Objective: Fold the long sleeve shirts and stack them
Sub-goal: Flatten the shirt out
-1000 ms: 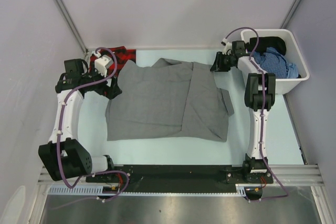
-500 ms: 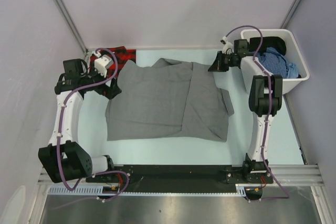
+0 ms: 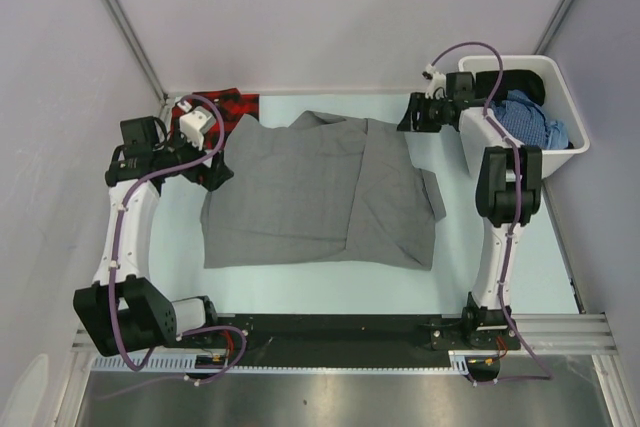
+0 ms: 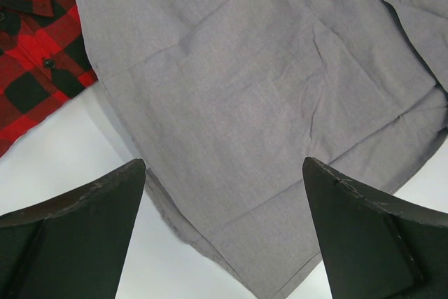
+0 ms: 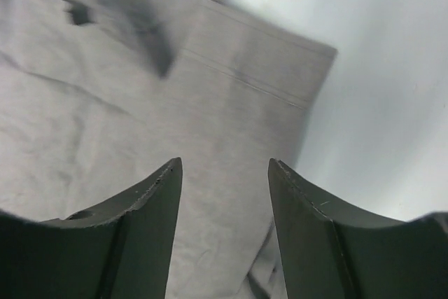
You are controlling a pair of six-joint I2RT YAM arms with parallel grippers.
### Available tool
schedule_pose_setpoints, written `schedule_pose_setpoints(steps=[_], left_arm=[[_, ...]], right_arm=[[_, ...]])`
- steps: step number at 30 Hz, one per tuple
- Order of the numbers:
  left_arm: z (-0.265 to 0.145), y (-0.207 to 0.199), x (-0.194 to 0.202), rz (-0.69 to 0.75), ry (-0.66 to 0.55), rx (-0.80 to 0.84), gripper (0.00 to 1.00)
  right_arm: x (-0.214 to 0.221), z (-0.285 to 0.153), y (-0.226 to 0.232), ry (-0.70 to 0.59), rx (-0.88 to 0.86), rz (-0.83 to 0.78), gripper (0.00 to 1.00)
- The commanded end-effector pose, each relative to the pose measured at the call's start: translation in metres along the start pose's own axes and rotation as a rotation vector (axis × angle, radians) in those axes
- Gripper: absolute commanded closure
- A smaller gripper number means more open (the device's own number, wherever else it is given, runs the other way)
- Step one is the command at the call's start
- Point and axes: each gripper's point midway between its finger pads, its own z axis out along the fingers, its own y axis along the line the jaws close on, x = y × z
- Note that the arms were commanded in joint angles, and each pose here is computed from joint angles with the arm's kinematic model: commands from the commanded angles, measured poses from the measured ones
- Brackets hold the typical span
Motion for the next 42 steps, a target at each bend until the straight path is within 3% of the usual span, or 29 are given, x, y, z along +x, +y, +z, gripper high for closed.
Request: schedule_pose_setpoints(steps=[1,20,23,24,26,29,35,37,40,42], left_arm=[[-0.010,0.001,-0.021,0.036,-0.055,-0.030,0.00],[-0.003,0.021,0.000,0.026,0.056,-0.085,0.01],[-0.003,0.019,-0.003,0.033,0.050,-0.077,0.01],[-0.004,0.019,-0.003,0.034,0.049,-0.078,0.00],[-0.003,0.017,0.000,0.020,0.052,-0.066,0.01],[-0.001,0.010,0.006,0.012,0.055,-0.040,0.01],[0.002,0.008,-0.002,0.015,0.009,-0.026,0.01],[0.004,0.007,-0.007,0.012,-0.014,-0.015,0.01],[0.002,0.007,-0.017,0.050,-0.041,0.002,0.01],[0.001,0.009,-0.023,0.063,-0.045,-0.001,0.01]], right_arm=[[-0.001,0.016,-0.031,-0.002,0.054,0.022,0.43],[0.026,0.064,-0.046,0.051,-0.074,0.172,0.54],[0.029,0.066,-0.045,0.054,-0.077,0.173,0.71],[0.028,0.065,-0.045,0.051,-0.074,0.169,0.86],[0.024,0.062,-0.045,0.042,-0.064,0.143,0.99],[0.009,0.046,-0.037,0.025,-0.062,0.116,1.00],[-0.042,-0.024,0.028,-0.065,-0.163,0.026,1.00],[-0.055,-0.054,0.069,-0.095,-0.225,-0.048,1.00],[-0.031,-0.083,0.127,-0.051,-0.314,-0.133,1.00],[0.013,-0.092,0.164,0.041,-0.392,-0.200,1.00]])
